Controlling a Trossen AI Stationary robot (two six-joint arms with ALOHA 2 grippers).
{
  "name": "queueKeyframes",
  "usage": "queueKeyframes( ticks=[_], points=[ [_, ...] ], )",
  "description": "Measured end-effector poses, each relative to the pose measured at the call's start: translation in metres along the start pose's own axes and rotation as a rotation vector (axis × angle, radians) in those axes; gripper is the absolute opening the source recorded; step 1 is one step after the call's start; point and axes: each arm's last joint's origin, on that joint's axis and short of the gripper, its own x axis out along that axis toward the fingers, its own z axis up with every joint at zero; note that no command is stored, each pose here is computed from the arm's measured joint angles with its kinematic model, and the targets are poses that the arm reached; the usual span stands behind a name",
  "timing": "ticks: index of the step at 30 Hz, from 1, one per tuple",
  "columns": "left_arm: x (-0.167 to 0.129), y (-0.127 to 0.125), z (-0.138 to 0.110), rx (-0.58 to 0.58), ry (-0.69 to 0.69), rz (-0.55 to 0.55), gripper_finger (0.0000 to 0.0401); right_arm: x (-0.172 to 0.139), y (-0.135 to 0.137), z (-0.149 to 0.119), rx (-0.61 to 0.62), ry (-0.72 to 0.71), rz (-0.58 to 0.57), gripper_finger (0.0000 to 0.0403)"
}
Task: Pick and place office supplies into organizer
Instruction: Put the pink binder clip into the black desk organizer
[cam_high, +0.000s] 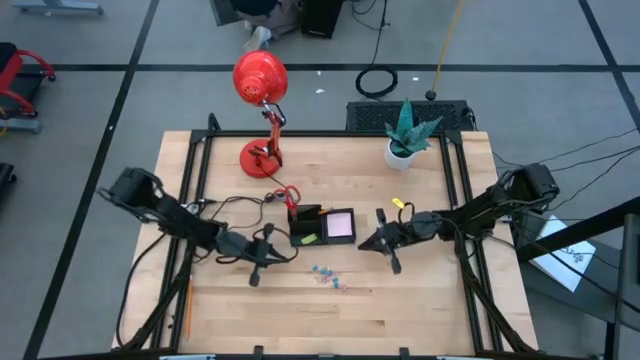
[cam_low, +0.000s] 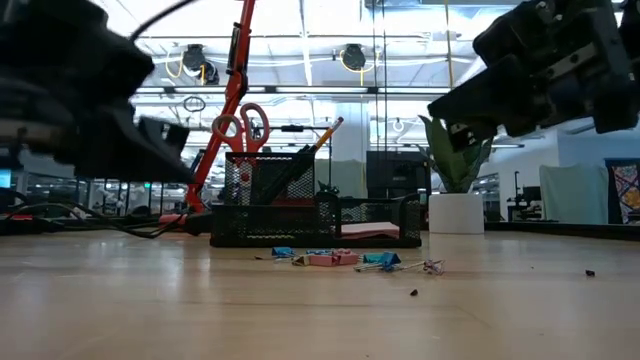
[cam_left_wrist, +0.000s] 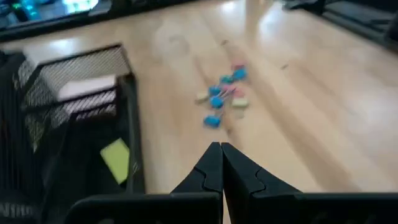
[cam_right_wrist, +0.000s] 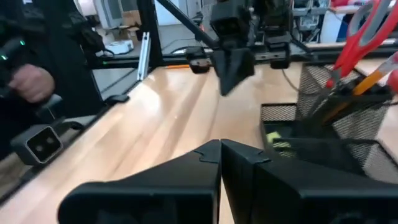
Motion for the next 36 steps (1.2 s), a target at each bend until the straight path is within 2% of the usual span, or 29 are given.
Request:
queueKeyframes(
  ticks=[5,10,21,24,28,32,36],
  points=[
    [0.009,0.004,-0.014,-0.036,0.006,0.046,0.0000,0.000,0.011,-0.005,0.001,0.018,-0.089,0.0000],
    [0.014,0.009,-0.021,-0.090,0.013,0.078,0.0001,0.000,0.020,-0.008,-0.011,0.014,-0.110,0.0000],
    [0.016,0.026,-0.023,-0.090,0.020,0.160,0.0002,0.000,0.022,-0.007,-0.064,-0.004,-0.109,0.0000],
    [0.015,0.025,-0.019,-0.008,0.005,0.142,0.0001,0.000,0.021,-0.002,-0.116,-0.049,-0.108,0.0000],
    [0.008,0.015,-0.001,0.119,-0.075,0.103,0.0002,-0.005,0.018,0.012,-0.177,-0.107,-0.121,0.0000],
    [-0.009,0.012,0.025,0.202,-0.131,0.126,0.0001,-0.021,0.017,0.029,-0.202,-0.095,-0.119,0.0000],
    [-0.035,0.014,0.044,0.248,-0.107,0.196,0.0001,-0.042,0.018,0.043,-0.224,-0.088,-0.142,0.0000]
  ],
)
